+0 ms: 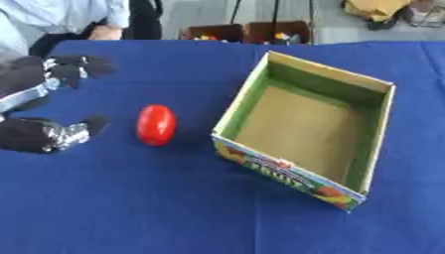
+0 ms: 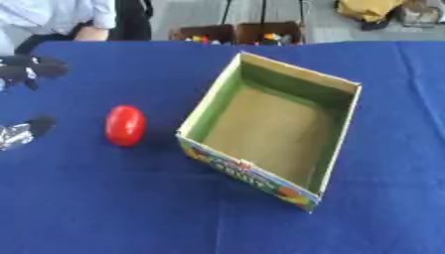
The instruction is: Pick up objects on the table and place them in the box.
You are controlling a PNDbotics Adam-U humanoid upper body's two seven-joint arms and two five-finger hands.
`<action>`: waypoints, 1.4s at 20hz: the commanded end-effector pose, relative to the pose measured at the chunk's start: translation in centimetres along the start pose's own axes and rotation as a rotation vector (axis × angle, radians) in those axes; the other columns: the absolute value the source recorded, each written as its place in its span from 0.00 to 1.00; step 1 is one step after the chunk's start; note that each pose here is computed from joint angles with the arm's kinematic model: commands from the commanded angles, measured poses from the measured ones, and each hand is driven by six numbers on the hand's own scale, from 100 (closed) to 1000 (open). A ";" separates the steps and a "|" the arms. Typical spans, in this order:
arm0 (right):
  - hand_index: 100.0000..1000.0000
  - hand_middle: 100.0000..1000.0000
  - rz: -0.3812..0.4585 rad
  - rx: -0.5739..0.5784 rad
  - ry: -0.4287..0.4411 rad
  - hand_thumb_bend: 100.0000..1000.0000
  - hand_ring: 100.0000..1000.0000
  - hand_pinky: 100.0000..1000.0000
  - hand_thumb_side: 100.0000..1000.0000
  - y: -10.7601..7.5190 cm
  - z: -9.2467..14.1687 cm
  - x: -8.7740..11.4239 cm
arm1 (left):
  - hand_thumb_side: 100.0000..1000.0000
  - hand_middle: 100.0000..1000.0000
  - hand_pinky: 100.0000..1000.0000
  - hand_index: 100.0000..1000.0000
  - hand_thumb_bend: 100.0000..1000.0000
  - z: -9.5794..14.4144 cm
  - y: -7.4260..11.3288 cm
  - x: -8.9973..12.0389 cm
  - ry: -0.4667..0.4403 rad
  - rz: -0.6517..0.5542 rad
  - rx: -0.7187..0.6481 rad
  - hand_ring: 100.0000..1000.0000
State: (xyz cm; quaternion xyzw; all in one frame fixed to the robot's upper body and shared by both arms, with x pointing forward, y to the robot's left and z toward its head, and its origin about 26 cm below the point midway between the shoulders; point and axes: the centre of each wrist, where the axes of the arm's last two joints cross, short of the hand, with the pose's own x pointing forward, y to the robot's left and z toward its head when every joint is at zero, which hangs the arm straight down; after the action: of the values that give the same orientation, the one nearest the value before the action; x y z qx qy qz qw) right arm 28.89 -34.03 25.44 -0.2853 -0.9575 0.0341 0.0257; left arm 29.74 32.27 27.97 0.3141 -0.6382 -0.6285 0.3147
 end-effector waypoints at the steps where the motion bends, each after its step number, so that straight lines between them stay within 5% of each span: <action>1: 0.76 0.67 -0.007 0.011 -0.034 0.00 0.72 0.66 1.00 -0.2 -0.9 0.2 | 0.83 0.92 0.68 1.00 0.37 -0.2 0.7 -0.3 0.011 -0.014 -0.031 0.86; 9: 0.76 0.67 -0.017 0.017 -0.027 0.00 0.73 0.66 1.00 0.0 -0.8 0.3 | 0.80 0.97 0.73 1.00 0.67 -2.1 0.7 -2.1 0.008 0.031 -0.124 0.89; 23: 0.76 0.67 -0.039 0.027 -0.021 0.00 0.73 0.66 1.00 0.4 -0.8 0.4 | 0.68 0.99 0.72 1.00 0.67 -5.6 0.5 -6.2 0.077 0.106 -0.168 0.91; 28: 0.76 0.67 -0.049 0.029 -0.024 0.00 0.73 0.66 1.00 0.6 -0.9 0.4 | 0.67 1.00 0.80 1.00 0.72 -6.7 -0.2 -7.3 0.101 0.111 -0.213 0.97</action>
State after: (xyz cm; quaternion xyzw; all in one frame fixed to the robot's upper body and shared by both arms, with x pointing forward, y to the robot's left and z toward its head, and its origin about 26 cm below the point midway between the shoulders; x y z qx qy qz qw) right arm 29.14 -33.34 25.47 -0.2666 -0.9621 0.0473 0.0309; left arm 39.44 33.60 26.92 0.2613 -0.5744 -0.6554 0.4150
